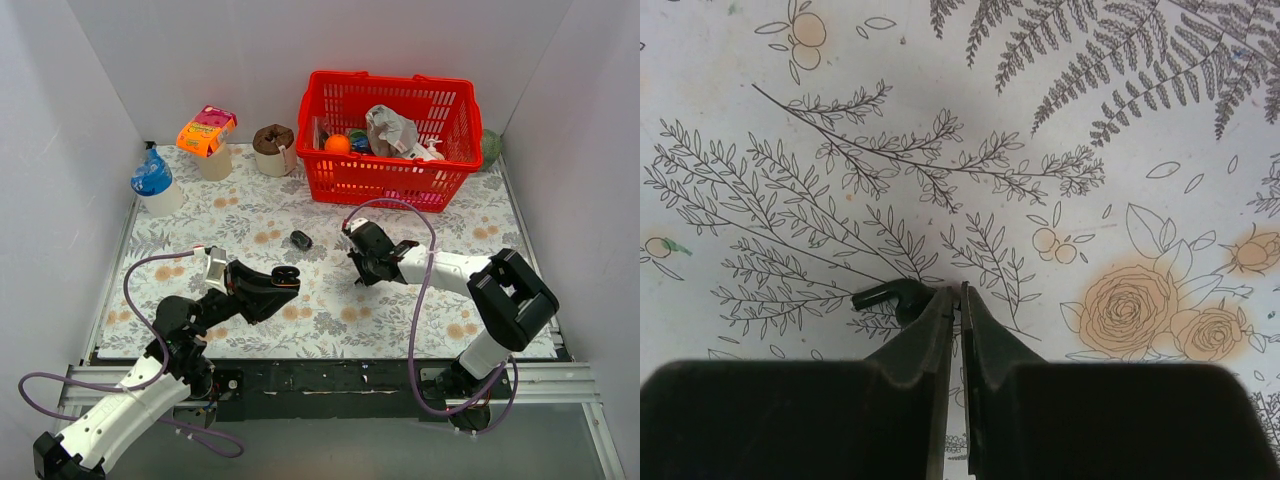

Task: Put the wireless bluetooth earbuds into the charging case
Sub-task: Pick up the earbud from the center of the board.

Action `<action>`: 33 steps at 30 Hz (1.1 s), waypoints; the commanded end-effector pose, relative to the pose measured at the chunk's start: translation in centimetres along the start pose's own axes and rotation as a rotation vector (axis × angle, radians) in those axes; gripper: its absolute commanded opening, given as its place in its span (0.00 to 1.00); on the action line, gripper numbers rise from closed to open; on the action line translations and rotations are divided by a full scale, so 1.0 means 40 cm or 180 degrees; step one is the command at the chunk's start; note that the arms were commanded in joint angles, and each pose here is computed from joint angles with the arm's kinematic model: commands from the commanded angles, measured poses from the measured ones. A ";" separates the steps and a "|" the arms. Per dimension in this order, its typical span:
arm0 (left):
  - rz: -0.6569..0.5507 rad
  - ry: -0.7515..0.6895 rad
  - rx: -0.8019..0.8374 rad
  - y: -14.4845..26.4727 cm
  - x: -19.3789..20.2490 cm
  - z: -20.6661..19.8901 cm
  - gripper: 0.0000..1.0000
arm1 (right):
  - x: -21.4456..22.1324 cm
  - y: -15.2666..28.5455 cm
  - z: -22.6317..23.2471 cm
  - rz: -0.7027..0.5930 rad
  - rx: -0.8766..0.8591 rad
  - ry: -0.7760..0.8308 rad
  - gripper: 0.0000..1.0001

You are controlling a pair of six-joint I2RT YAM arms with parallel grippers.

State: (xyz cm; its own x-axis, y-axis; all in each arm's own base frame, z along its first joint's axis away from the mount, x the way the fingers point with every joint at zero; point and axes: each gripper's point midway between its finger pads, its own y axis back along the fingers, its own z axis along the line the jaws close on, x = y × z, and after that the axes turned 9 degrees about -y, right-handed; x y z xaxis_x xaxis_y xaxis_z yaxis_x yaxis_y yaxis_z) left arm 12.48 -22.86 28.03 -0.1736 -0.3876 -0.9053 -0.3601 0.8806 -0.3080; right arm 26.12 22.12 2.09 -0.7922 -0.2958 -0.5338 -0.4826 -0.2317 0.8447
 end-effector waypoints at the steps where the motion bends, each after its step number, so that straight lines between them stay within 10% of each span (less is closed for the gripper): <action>1: -0.0003 -0.0047 0.0004 0.004 0.001 -0.003 0.00 | -0.030 -0.007 -0.002 -0.0029 0.0017 0.0232 0.14; 8: -0.0011 -0.0059 -0.0013 0.005 -0.001 -0.001 0.00 | -0.071 0.054 -0.052 -0.0240 0.0355 -0.0370 0.22; 18: -0.0024 -0.0003 -0.0221 0.001 -0.004 0.027 0.00 | -0.118 0.117 0.062 -0.0163 -0.0218 -0.1720 0.66; 33: -0.0310 0.0035 -0.0833 0.018 -0.067 0.090 0.00 | -0.060 0.054 0.047 0.0128 0.0228 -0.2562 0.69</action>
State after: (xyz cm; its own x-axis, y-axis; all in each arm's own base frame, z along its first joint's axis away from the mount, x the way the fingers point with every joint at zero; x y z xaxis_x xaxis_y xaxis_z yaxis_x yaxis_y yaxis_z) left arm 15.23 -21.06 27.77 -0.1599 -0.4382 -0.8845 -0.5445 0.7866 -0.2912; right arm 26.64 24.81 6.26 -0.8527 0.3781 -0.3604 -0.4600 -0.2170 0.8610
